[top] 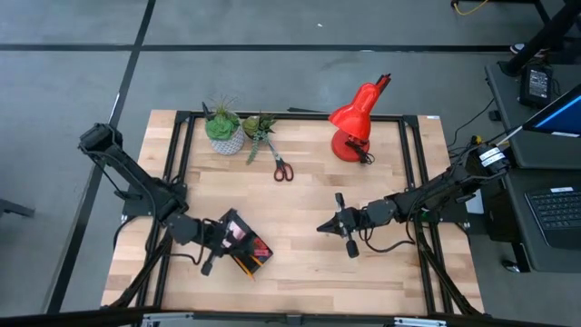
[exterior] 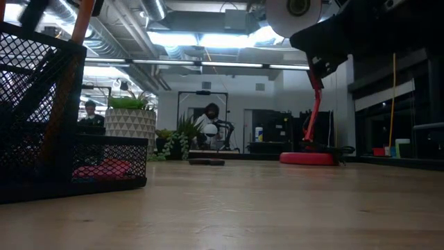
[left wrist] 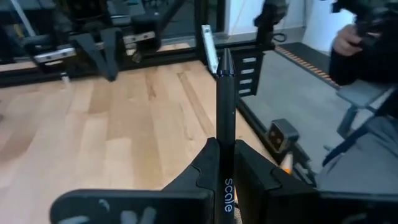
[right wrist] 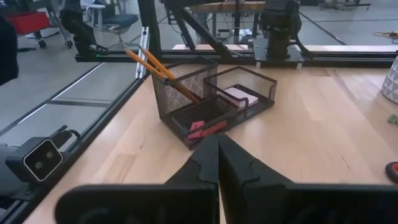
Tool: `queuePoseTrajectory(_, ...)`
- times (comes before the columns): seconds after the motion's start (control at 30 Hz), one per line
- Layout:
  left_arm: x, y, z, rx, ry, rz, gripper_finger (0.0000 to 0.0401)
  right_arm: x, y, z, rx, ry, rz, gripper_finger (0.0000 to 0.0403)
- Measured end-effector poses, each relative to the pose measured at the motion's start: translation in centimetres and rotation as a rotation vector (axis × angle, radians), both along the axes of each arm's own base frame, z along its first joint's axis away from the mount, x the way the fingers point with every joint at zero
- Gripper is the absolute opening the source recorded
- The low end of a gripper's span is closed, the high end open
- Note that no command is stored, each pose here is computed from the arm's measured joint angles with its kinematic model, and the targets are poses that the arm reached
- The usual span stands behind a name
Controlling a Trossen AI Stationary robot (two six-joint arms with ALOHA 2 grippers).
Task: Pick and place office supplies into organizer
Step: Put the black pen into the black desk organizer
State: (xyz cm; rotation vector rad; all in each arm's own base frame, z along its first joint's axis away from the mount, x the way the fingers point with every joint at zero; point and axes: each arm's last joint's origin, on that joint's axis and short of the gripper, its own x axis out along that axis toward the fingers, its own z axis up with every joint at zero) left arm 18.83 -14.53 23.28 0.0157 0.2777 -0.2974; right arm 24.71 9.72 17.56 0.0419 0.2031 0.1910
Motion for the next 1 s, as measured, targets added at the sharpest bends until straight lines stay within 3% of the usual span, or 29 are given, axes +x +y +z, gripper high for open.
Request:
queuePoseTrajectory(0.3,0.0,-0.2,-0.5,0.019,0.019,0.006,0.0022,0.0,-0.2,0.0,-0.007,-0.006,-0.036,0.0)
queuePoseTrajectory(0.6,1.5,-0.5,-2.3,0.051,0.032,0.04,0.0022,0.0,-0.2,0.0,-0.006,-0.007,-0.036,0.0)
queuePoseTrajectory(1.0,-0.1,1.1,-5.8,-0.11,-0.058,0.059,0.0022,0.0,-0.1,0.1,-0.004,-0.011,-0.035,0.0)
